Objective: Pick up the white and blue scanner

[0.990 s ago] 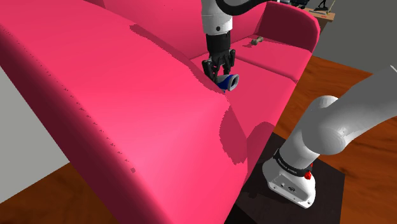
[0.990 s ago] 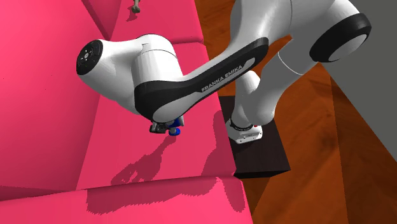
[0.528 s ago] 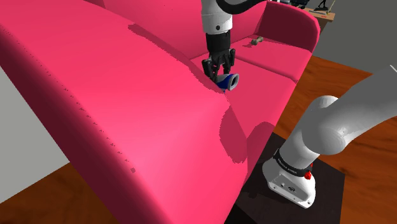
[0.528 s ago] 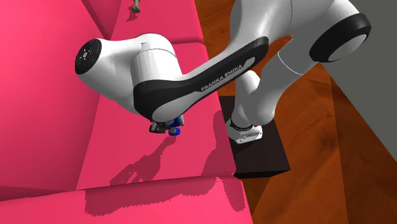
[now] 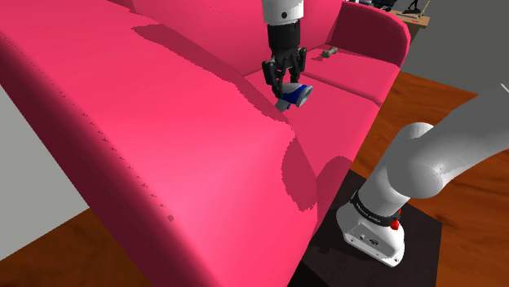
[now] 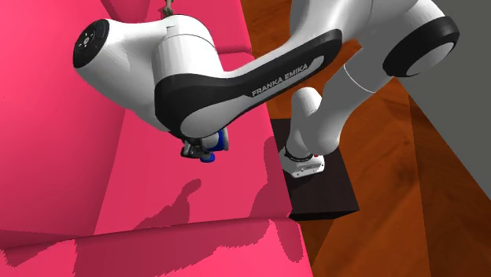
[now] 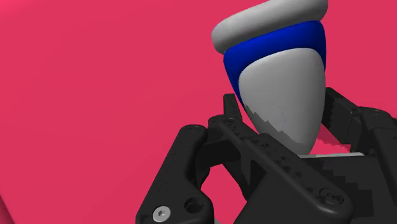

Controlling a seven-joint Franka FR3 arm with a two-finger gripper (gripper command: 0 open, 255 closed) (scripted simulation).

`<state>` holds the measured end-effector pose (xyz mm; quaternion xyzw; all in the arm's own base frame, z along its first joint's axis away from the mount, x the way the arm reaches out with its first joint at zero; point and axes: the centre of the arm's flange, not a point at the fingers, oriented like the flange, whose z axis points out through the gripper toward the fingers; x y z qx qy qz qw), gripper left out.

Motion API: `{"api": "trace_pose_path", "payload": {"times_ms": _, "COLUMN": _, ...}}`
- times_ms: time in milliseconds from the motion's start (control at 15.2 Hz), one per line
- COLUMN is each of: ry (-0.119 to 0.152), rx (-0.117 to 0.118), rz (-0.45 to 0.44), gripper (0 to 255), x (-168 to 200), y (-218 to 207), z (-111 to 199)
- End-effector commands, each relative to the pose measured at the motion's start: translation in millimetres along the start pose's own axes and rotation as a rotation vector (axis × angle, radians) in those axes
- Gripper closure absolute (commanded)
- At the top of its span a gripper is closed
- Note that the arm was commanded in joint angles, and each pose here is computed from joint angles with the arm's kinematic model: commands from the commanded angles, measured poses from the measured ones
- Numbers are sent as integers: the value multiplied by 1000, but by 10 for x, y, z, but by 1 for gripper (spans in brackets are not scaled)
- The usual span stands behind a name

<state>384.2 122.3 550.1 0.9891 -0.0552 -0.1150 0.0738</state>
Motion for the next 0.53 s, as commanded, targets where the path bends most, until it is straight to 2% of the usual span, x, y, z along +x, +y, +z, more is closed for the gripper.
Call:
{"api": "trace_pose_path", "payload": {"times_ms": 0, "ry": 0, "rx": 0, "rz": 0, "gripper": 255, "x": -7, "y": 12, "z": -117}}
{"api": "trace_pose_path", "payload": {"times_ms": 330, "ry": 0, "rx": 0, "rz": 0, "gripper": 255, "x": -65, "y": 53, "z": -371}}
{"api": "trace_pose_path", "payload": {"times_ms": 462, "ry": 0, "rx": 0, "rz": 0, "gripper": 255, "x": -67, "y": 55, "z": -379}}
